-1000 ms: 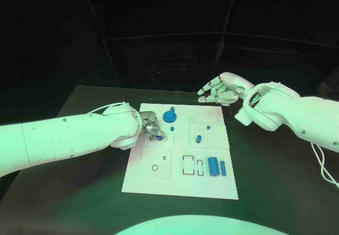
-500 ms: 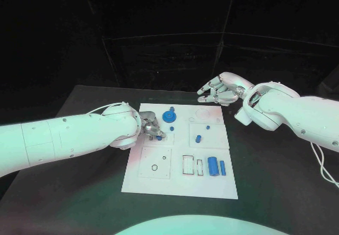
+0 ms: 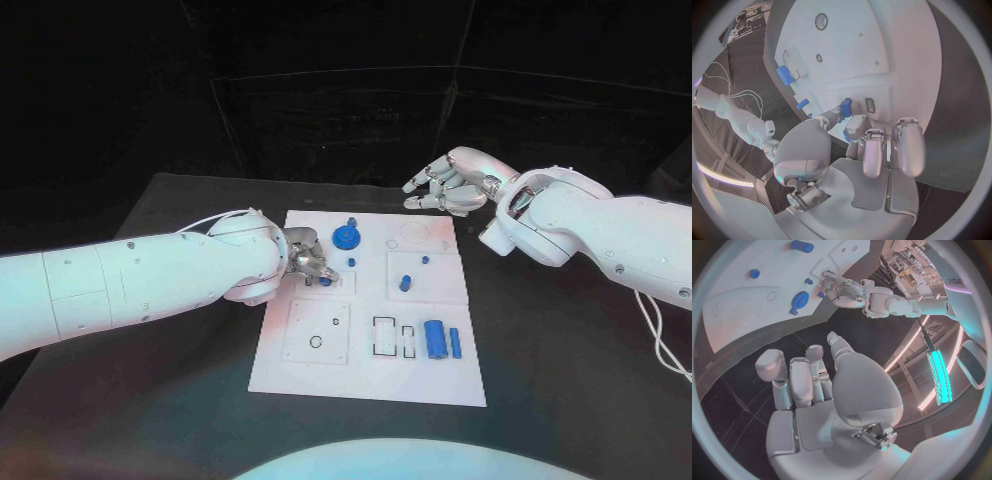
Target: Assemble the parts on the task board
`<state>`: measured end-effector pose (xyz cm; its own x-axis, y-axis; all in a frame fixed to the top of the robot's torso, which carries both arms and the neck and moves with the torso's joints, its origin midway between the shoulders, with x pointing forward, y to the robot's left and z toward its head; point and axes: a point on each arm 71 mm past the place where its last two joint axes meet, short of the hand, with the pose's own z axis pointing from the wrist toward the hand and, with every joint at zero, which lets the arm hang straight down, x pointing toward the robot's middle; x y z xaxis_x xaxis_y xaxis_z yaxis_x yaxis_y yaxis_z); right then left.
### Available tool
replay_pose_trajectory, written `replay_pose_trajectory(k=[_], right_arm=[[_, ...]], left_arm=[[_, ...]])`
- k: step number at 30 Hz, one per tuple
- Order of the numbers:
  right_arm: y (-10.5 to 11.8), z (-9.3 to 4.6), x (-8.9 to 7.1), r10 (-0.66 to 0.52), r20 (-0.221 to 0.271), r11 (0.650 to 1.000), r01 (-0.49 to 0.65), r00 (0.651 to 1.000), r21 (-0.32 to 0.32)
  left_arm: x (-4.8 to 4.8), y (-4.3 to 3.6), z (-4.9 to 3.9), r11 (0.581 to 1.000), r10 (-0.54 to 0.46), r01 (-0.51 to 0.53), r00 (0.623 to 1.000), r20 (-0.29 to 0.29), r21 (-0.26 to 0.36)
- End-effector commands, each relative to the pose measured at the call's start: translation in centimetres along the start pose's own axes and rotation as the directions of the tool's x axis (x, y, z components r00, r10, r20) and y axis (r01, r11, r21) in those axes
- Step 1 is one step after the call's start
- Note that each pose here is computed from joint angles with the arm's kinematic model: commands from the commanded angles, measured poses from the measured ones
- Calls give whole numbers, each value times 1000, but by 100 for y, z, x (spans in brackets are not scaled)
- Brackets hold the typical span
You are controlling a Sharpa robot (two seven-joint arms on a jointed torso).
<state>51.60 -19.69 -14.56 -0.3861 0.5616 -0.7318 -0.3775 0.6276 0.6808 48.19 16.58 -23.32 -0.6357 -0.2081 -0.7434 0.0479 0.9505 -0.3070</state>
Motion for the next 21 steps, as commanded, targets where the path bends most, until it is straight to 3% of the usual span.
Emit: replay_pose_trajectory(k=[1, 21], right_arm=[[11, 1, -4, -1, -7, 1000, 1, 1000, -8], [5, 3, -6, -2, -7, 1000, 1, 1000, -7]], left_arm=[[-5, -1, -5, 1000, -4, 4, 1000, 5, 1], [-20, 25, -3, 999, -51, 51, 999, 12, -4]])
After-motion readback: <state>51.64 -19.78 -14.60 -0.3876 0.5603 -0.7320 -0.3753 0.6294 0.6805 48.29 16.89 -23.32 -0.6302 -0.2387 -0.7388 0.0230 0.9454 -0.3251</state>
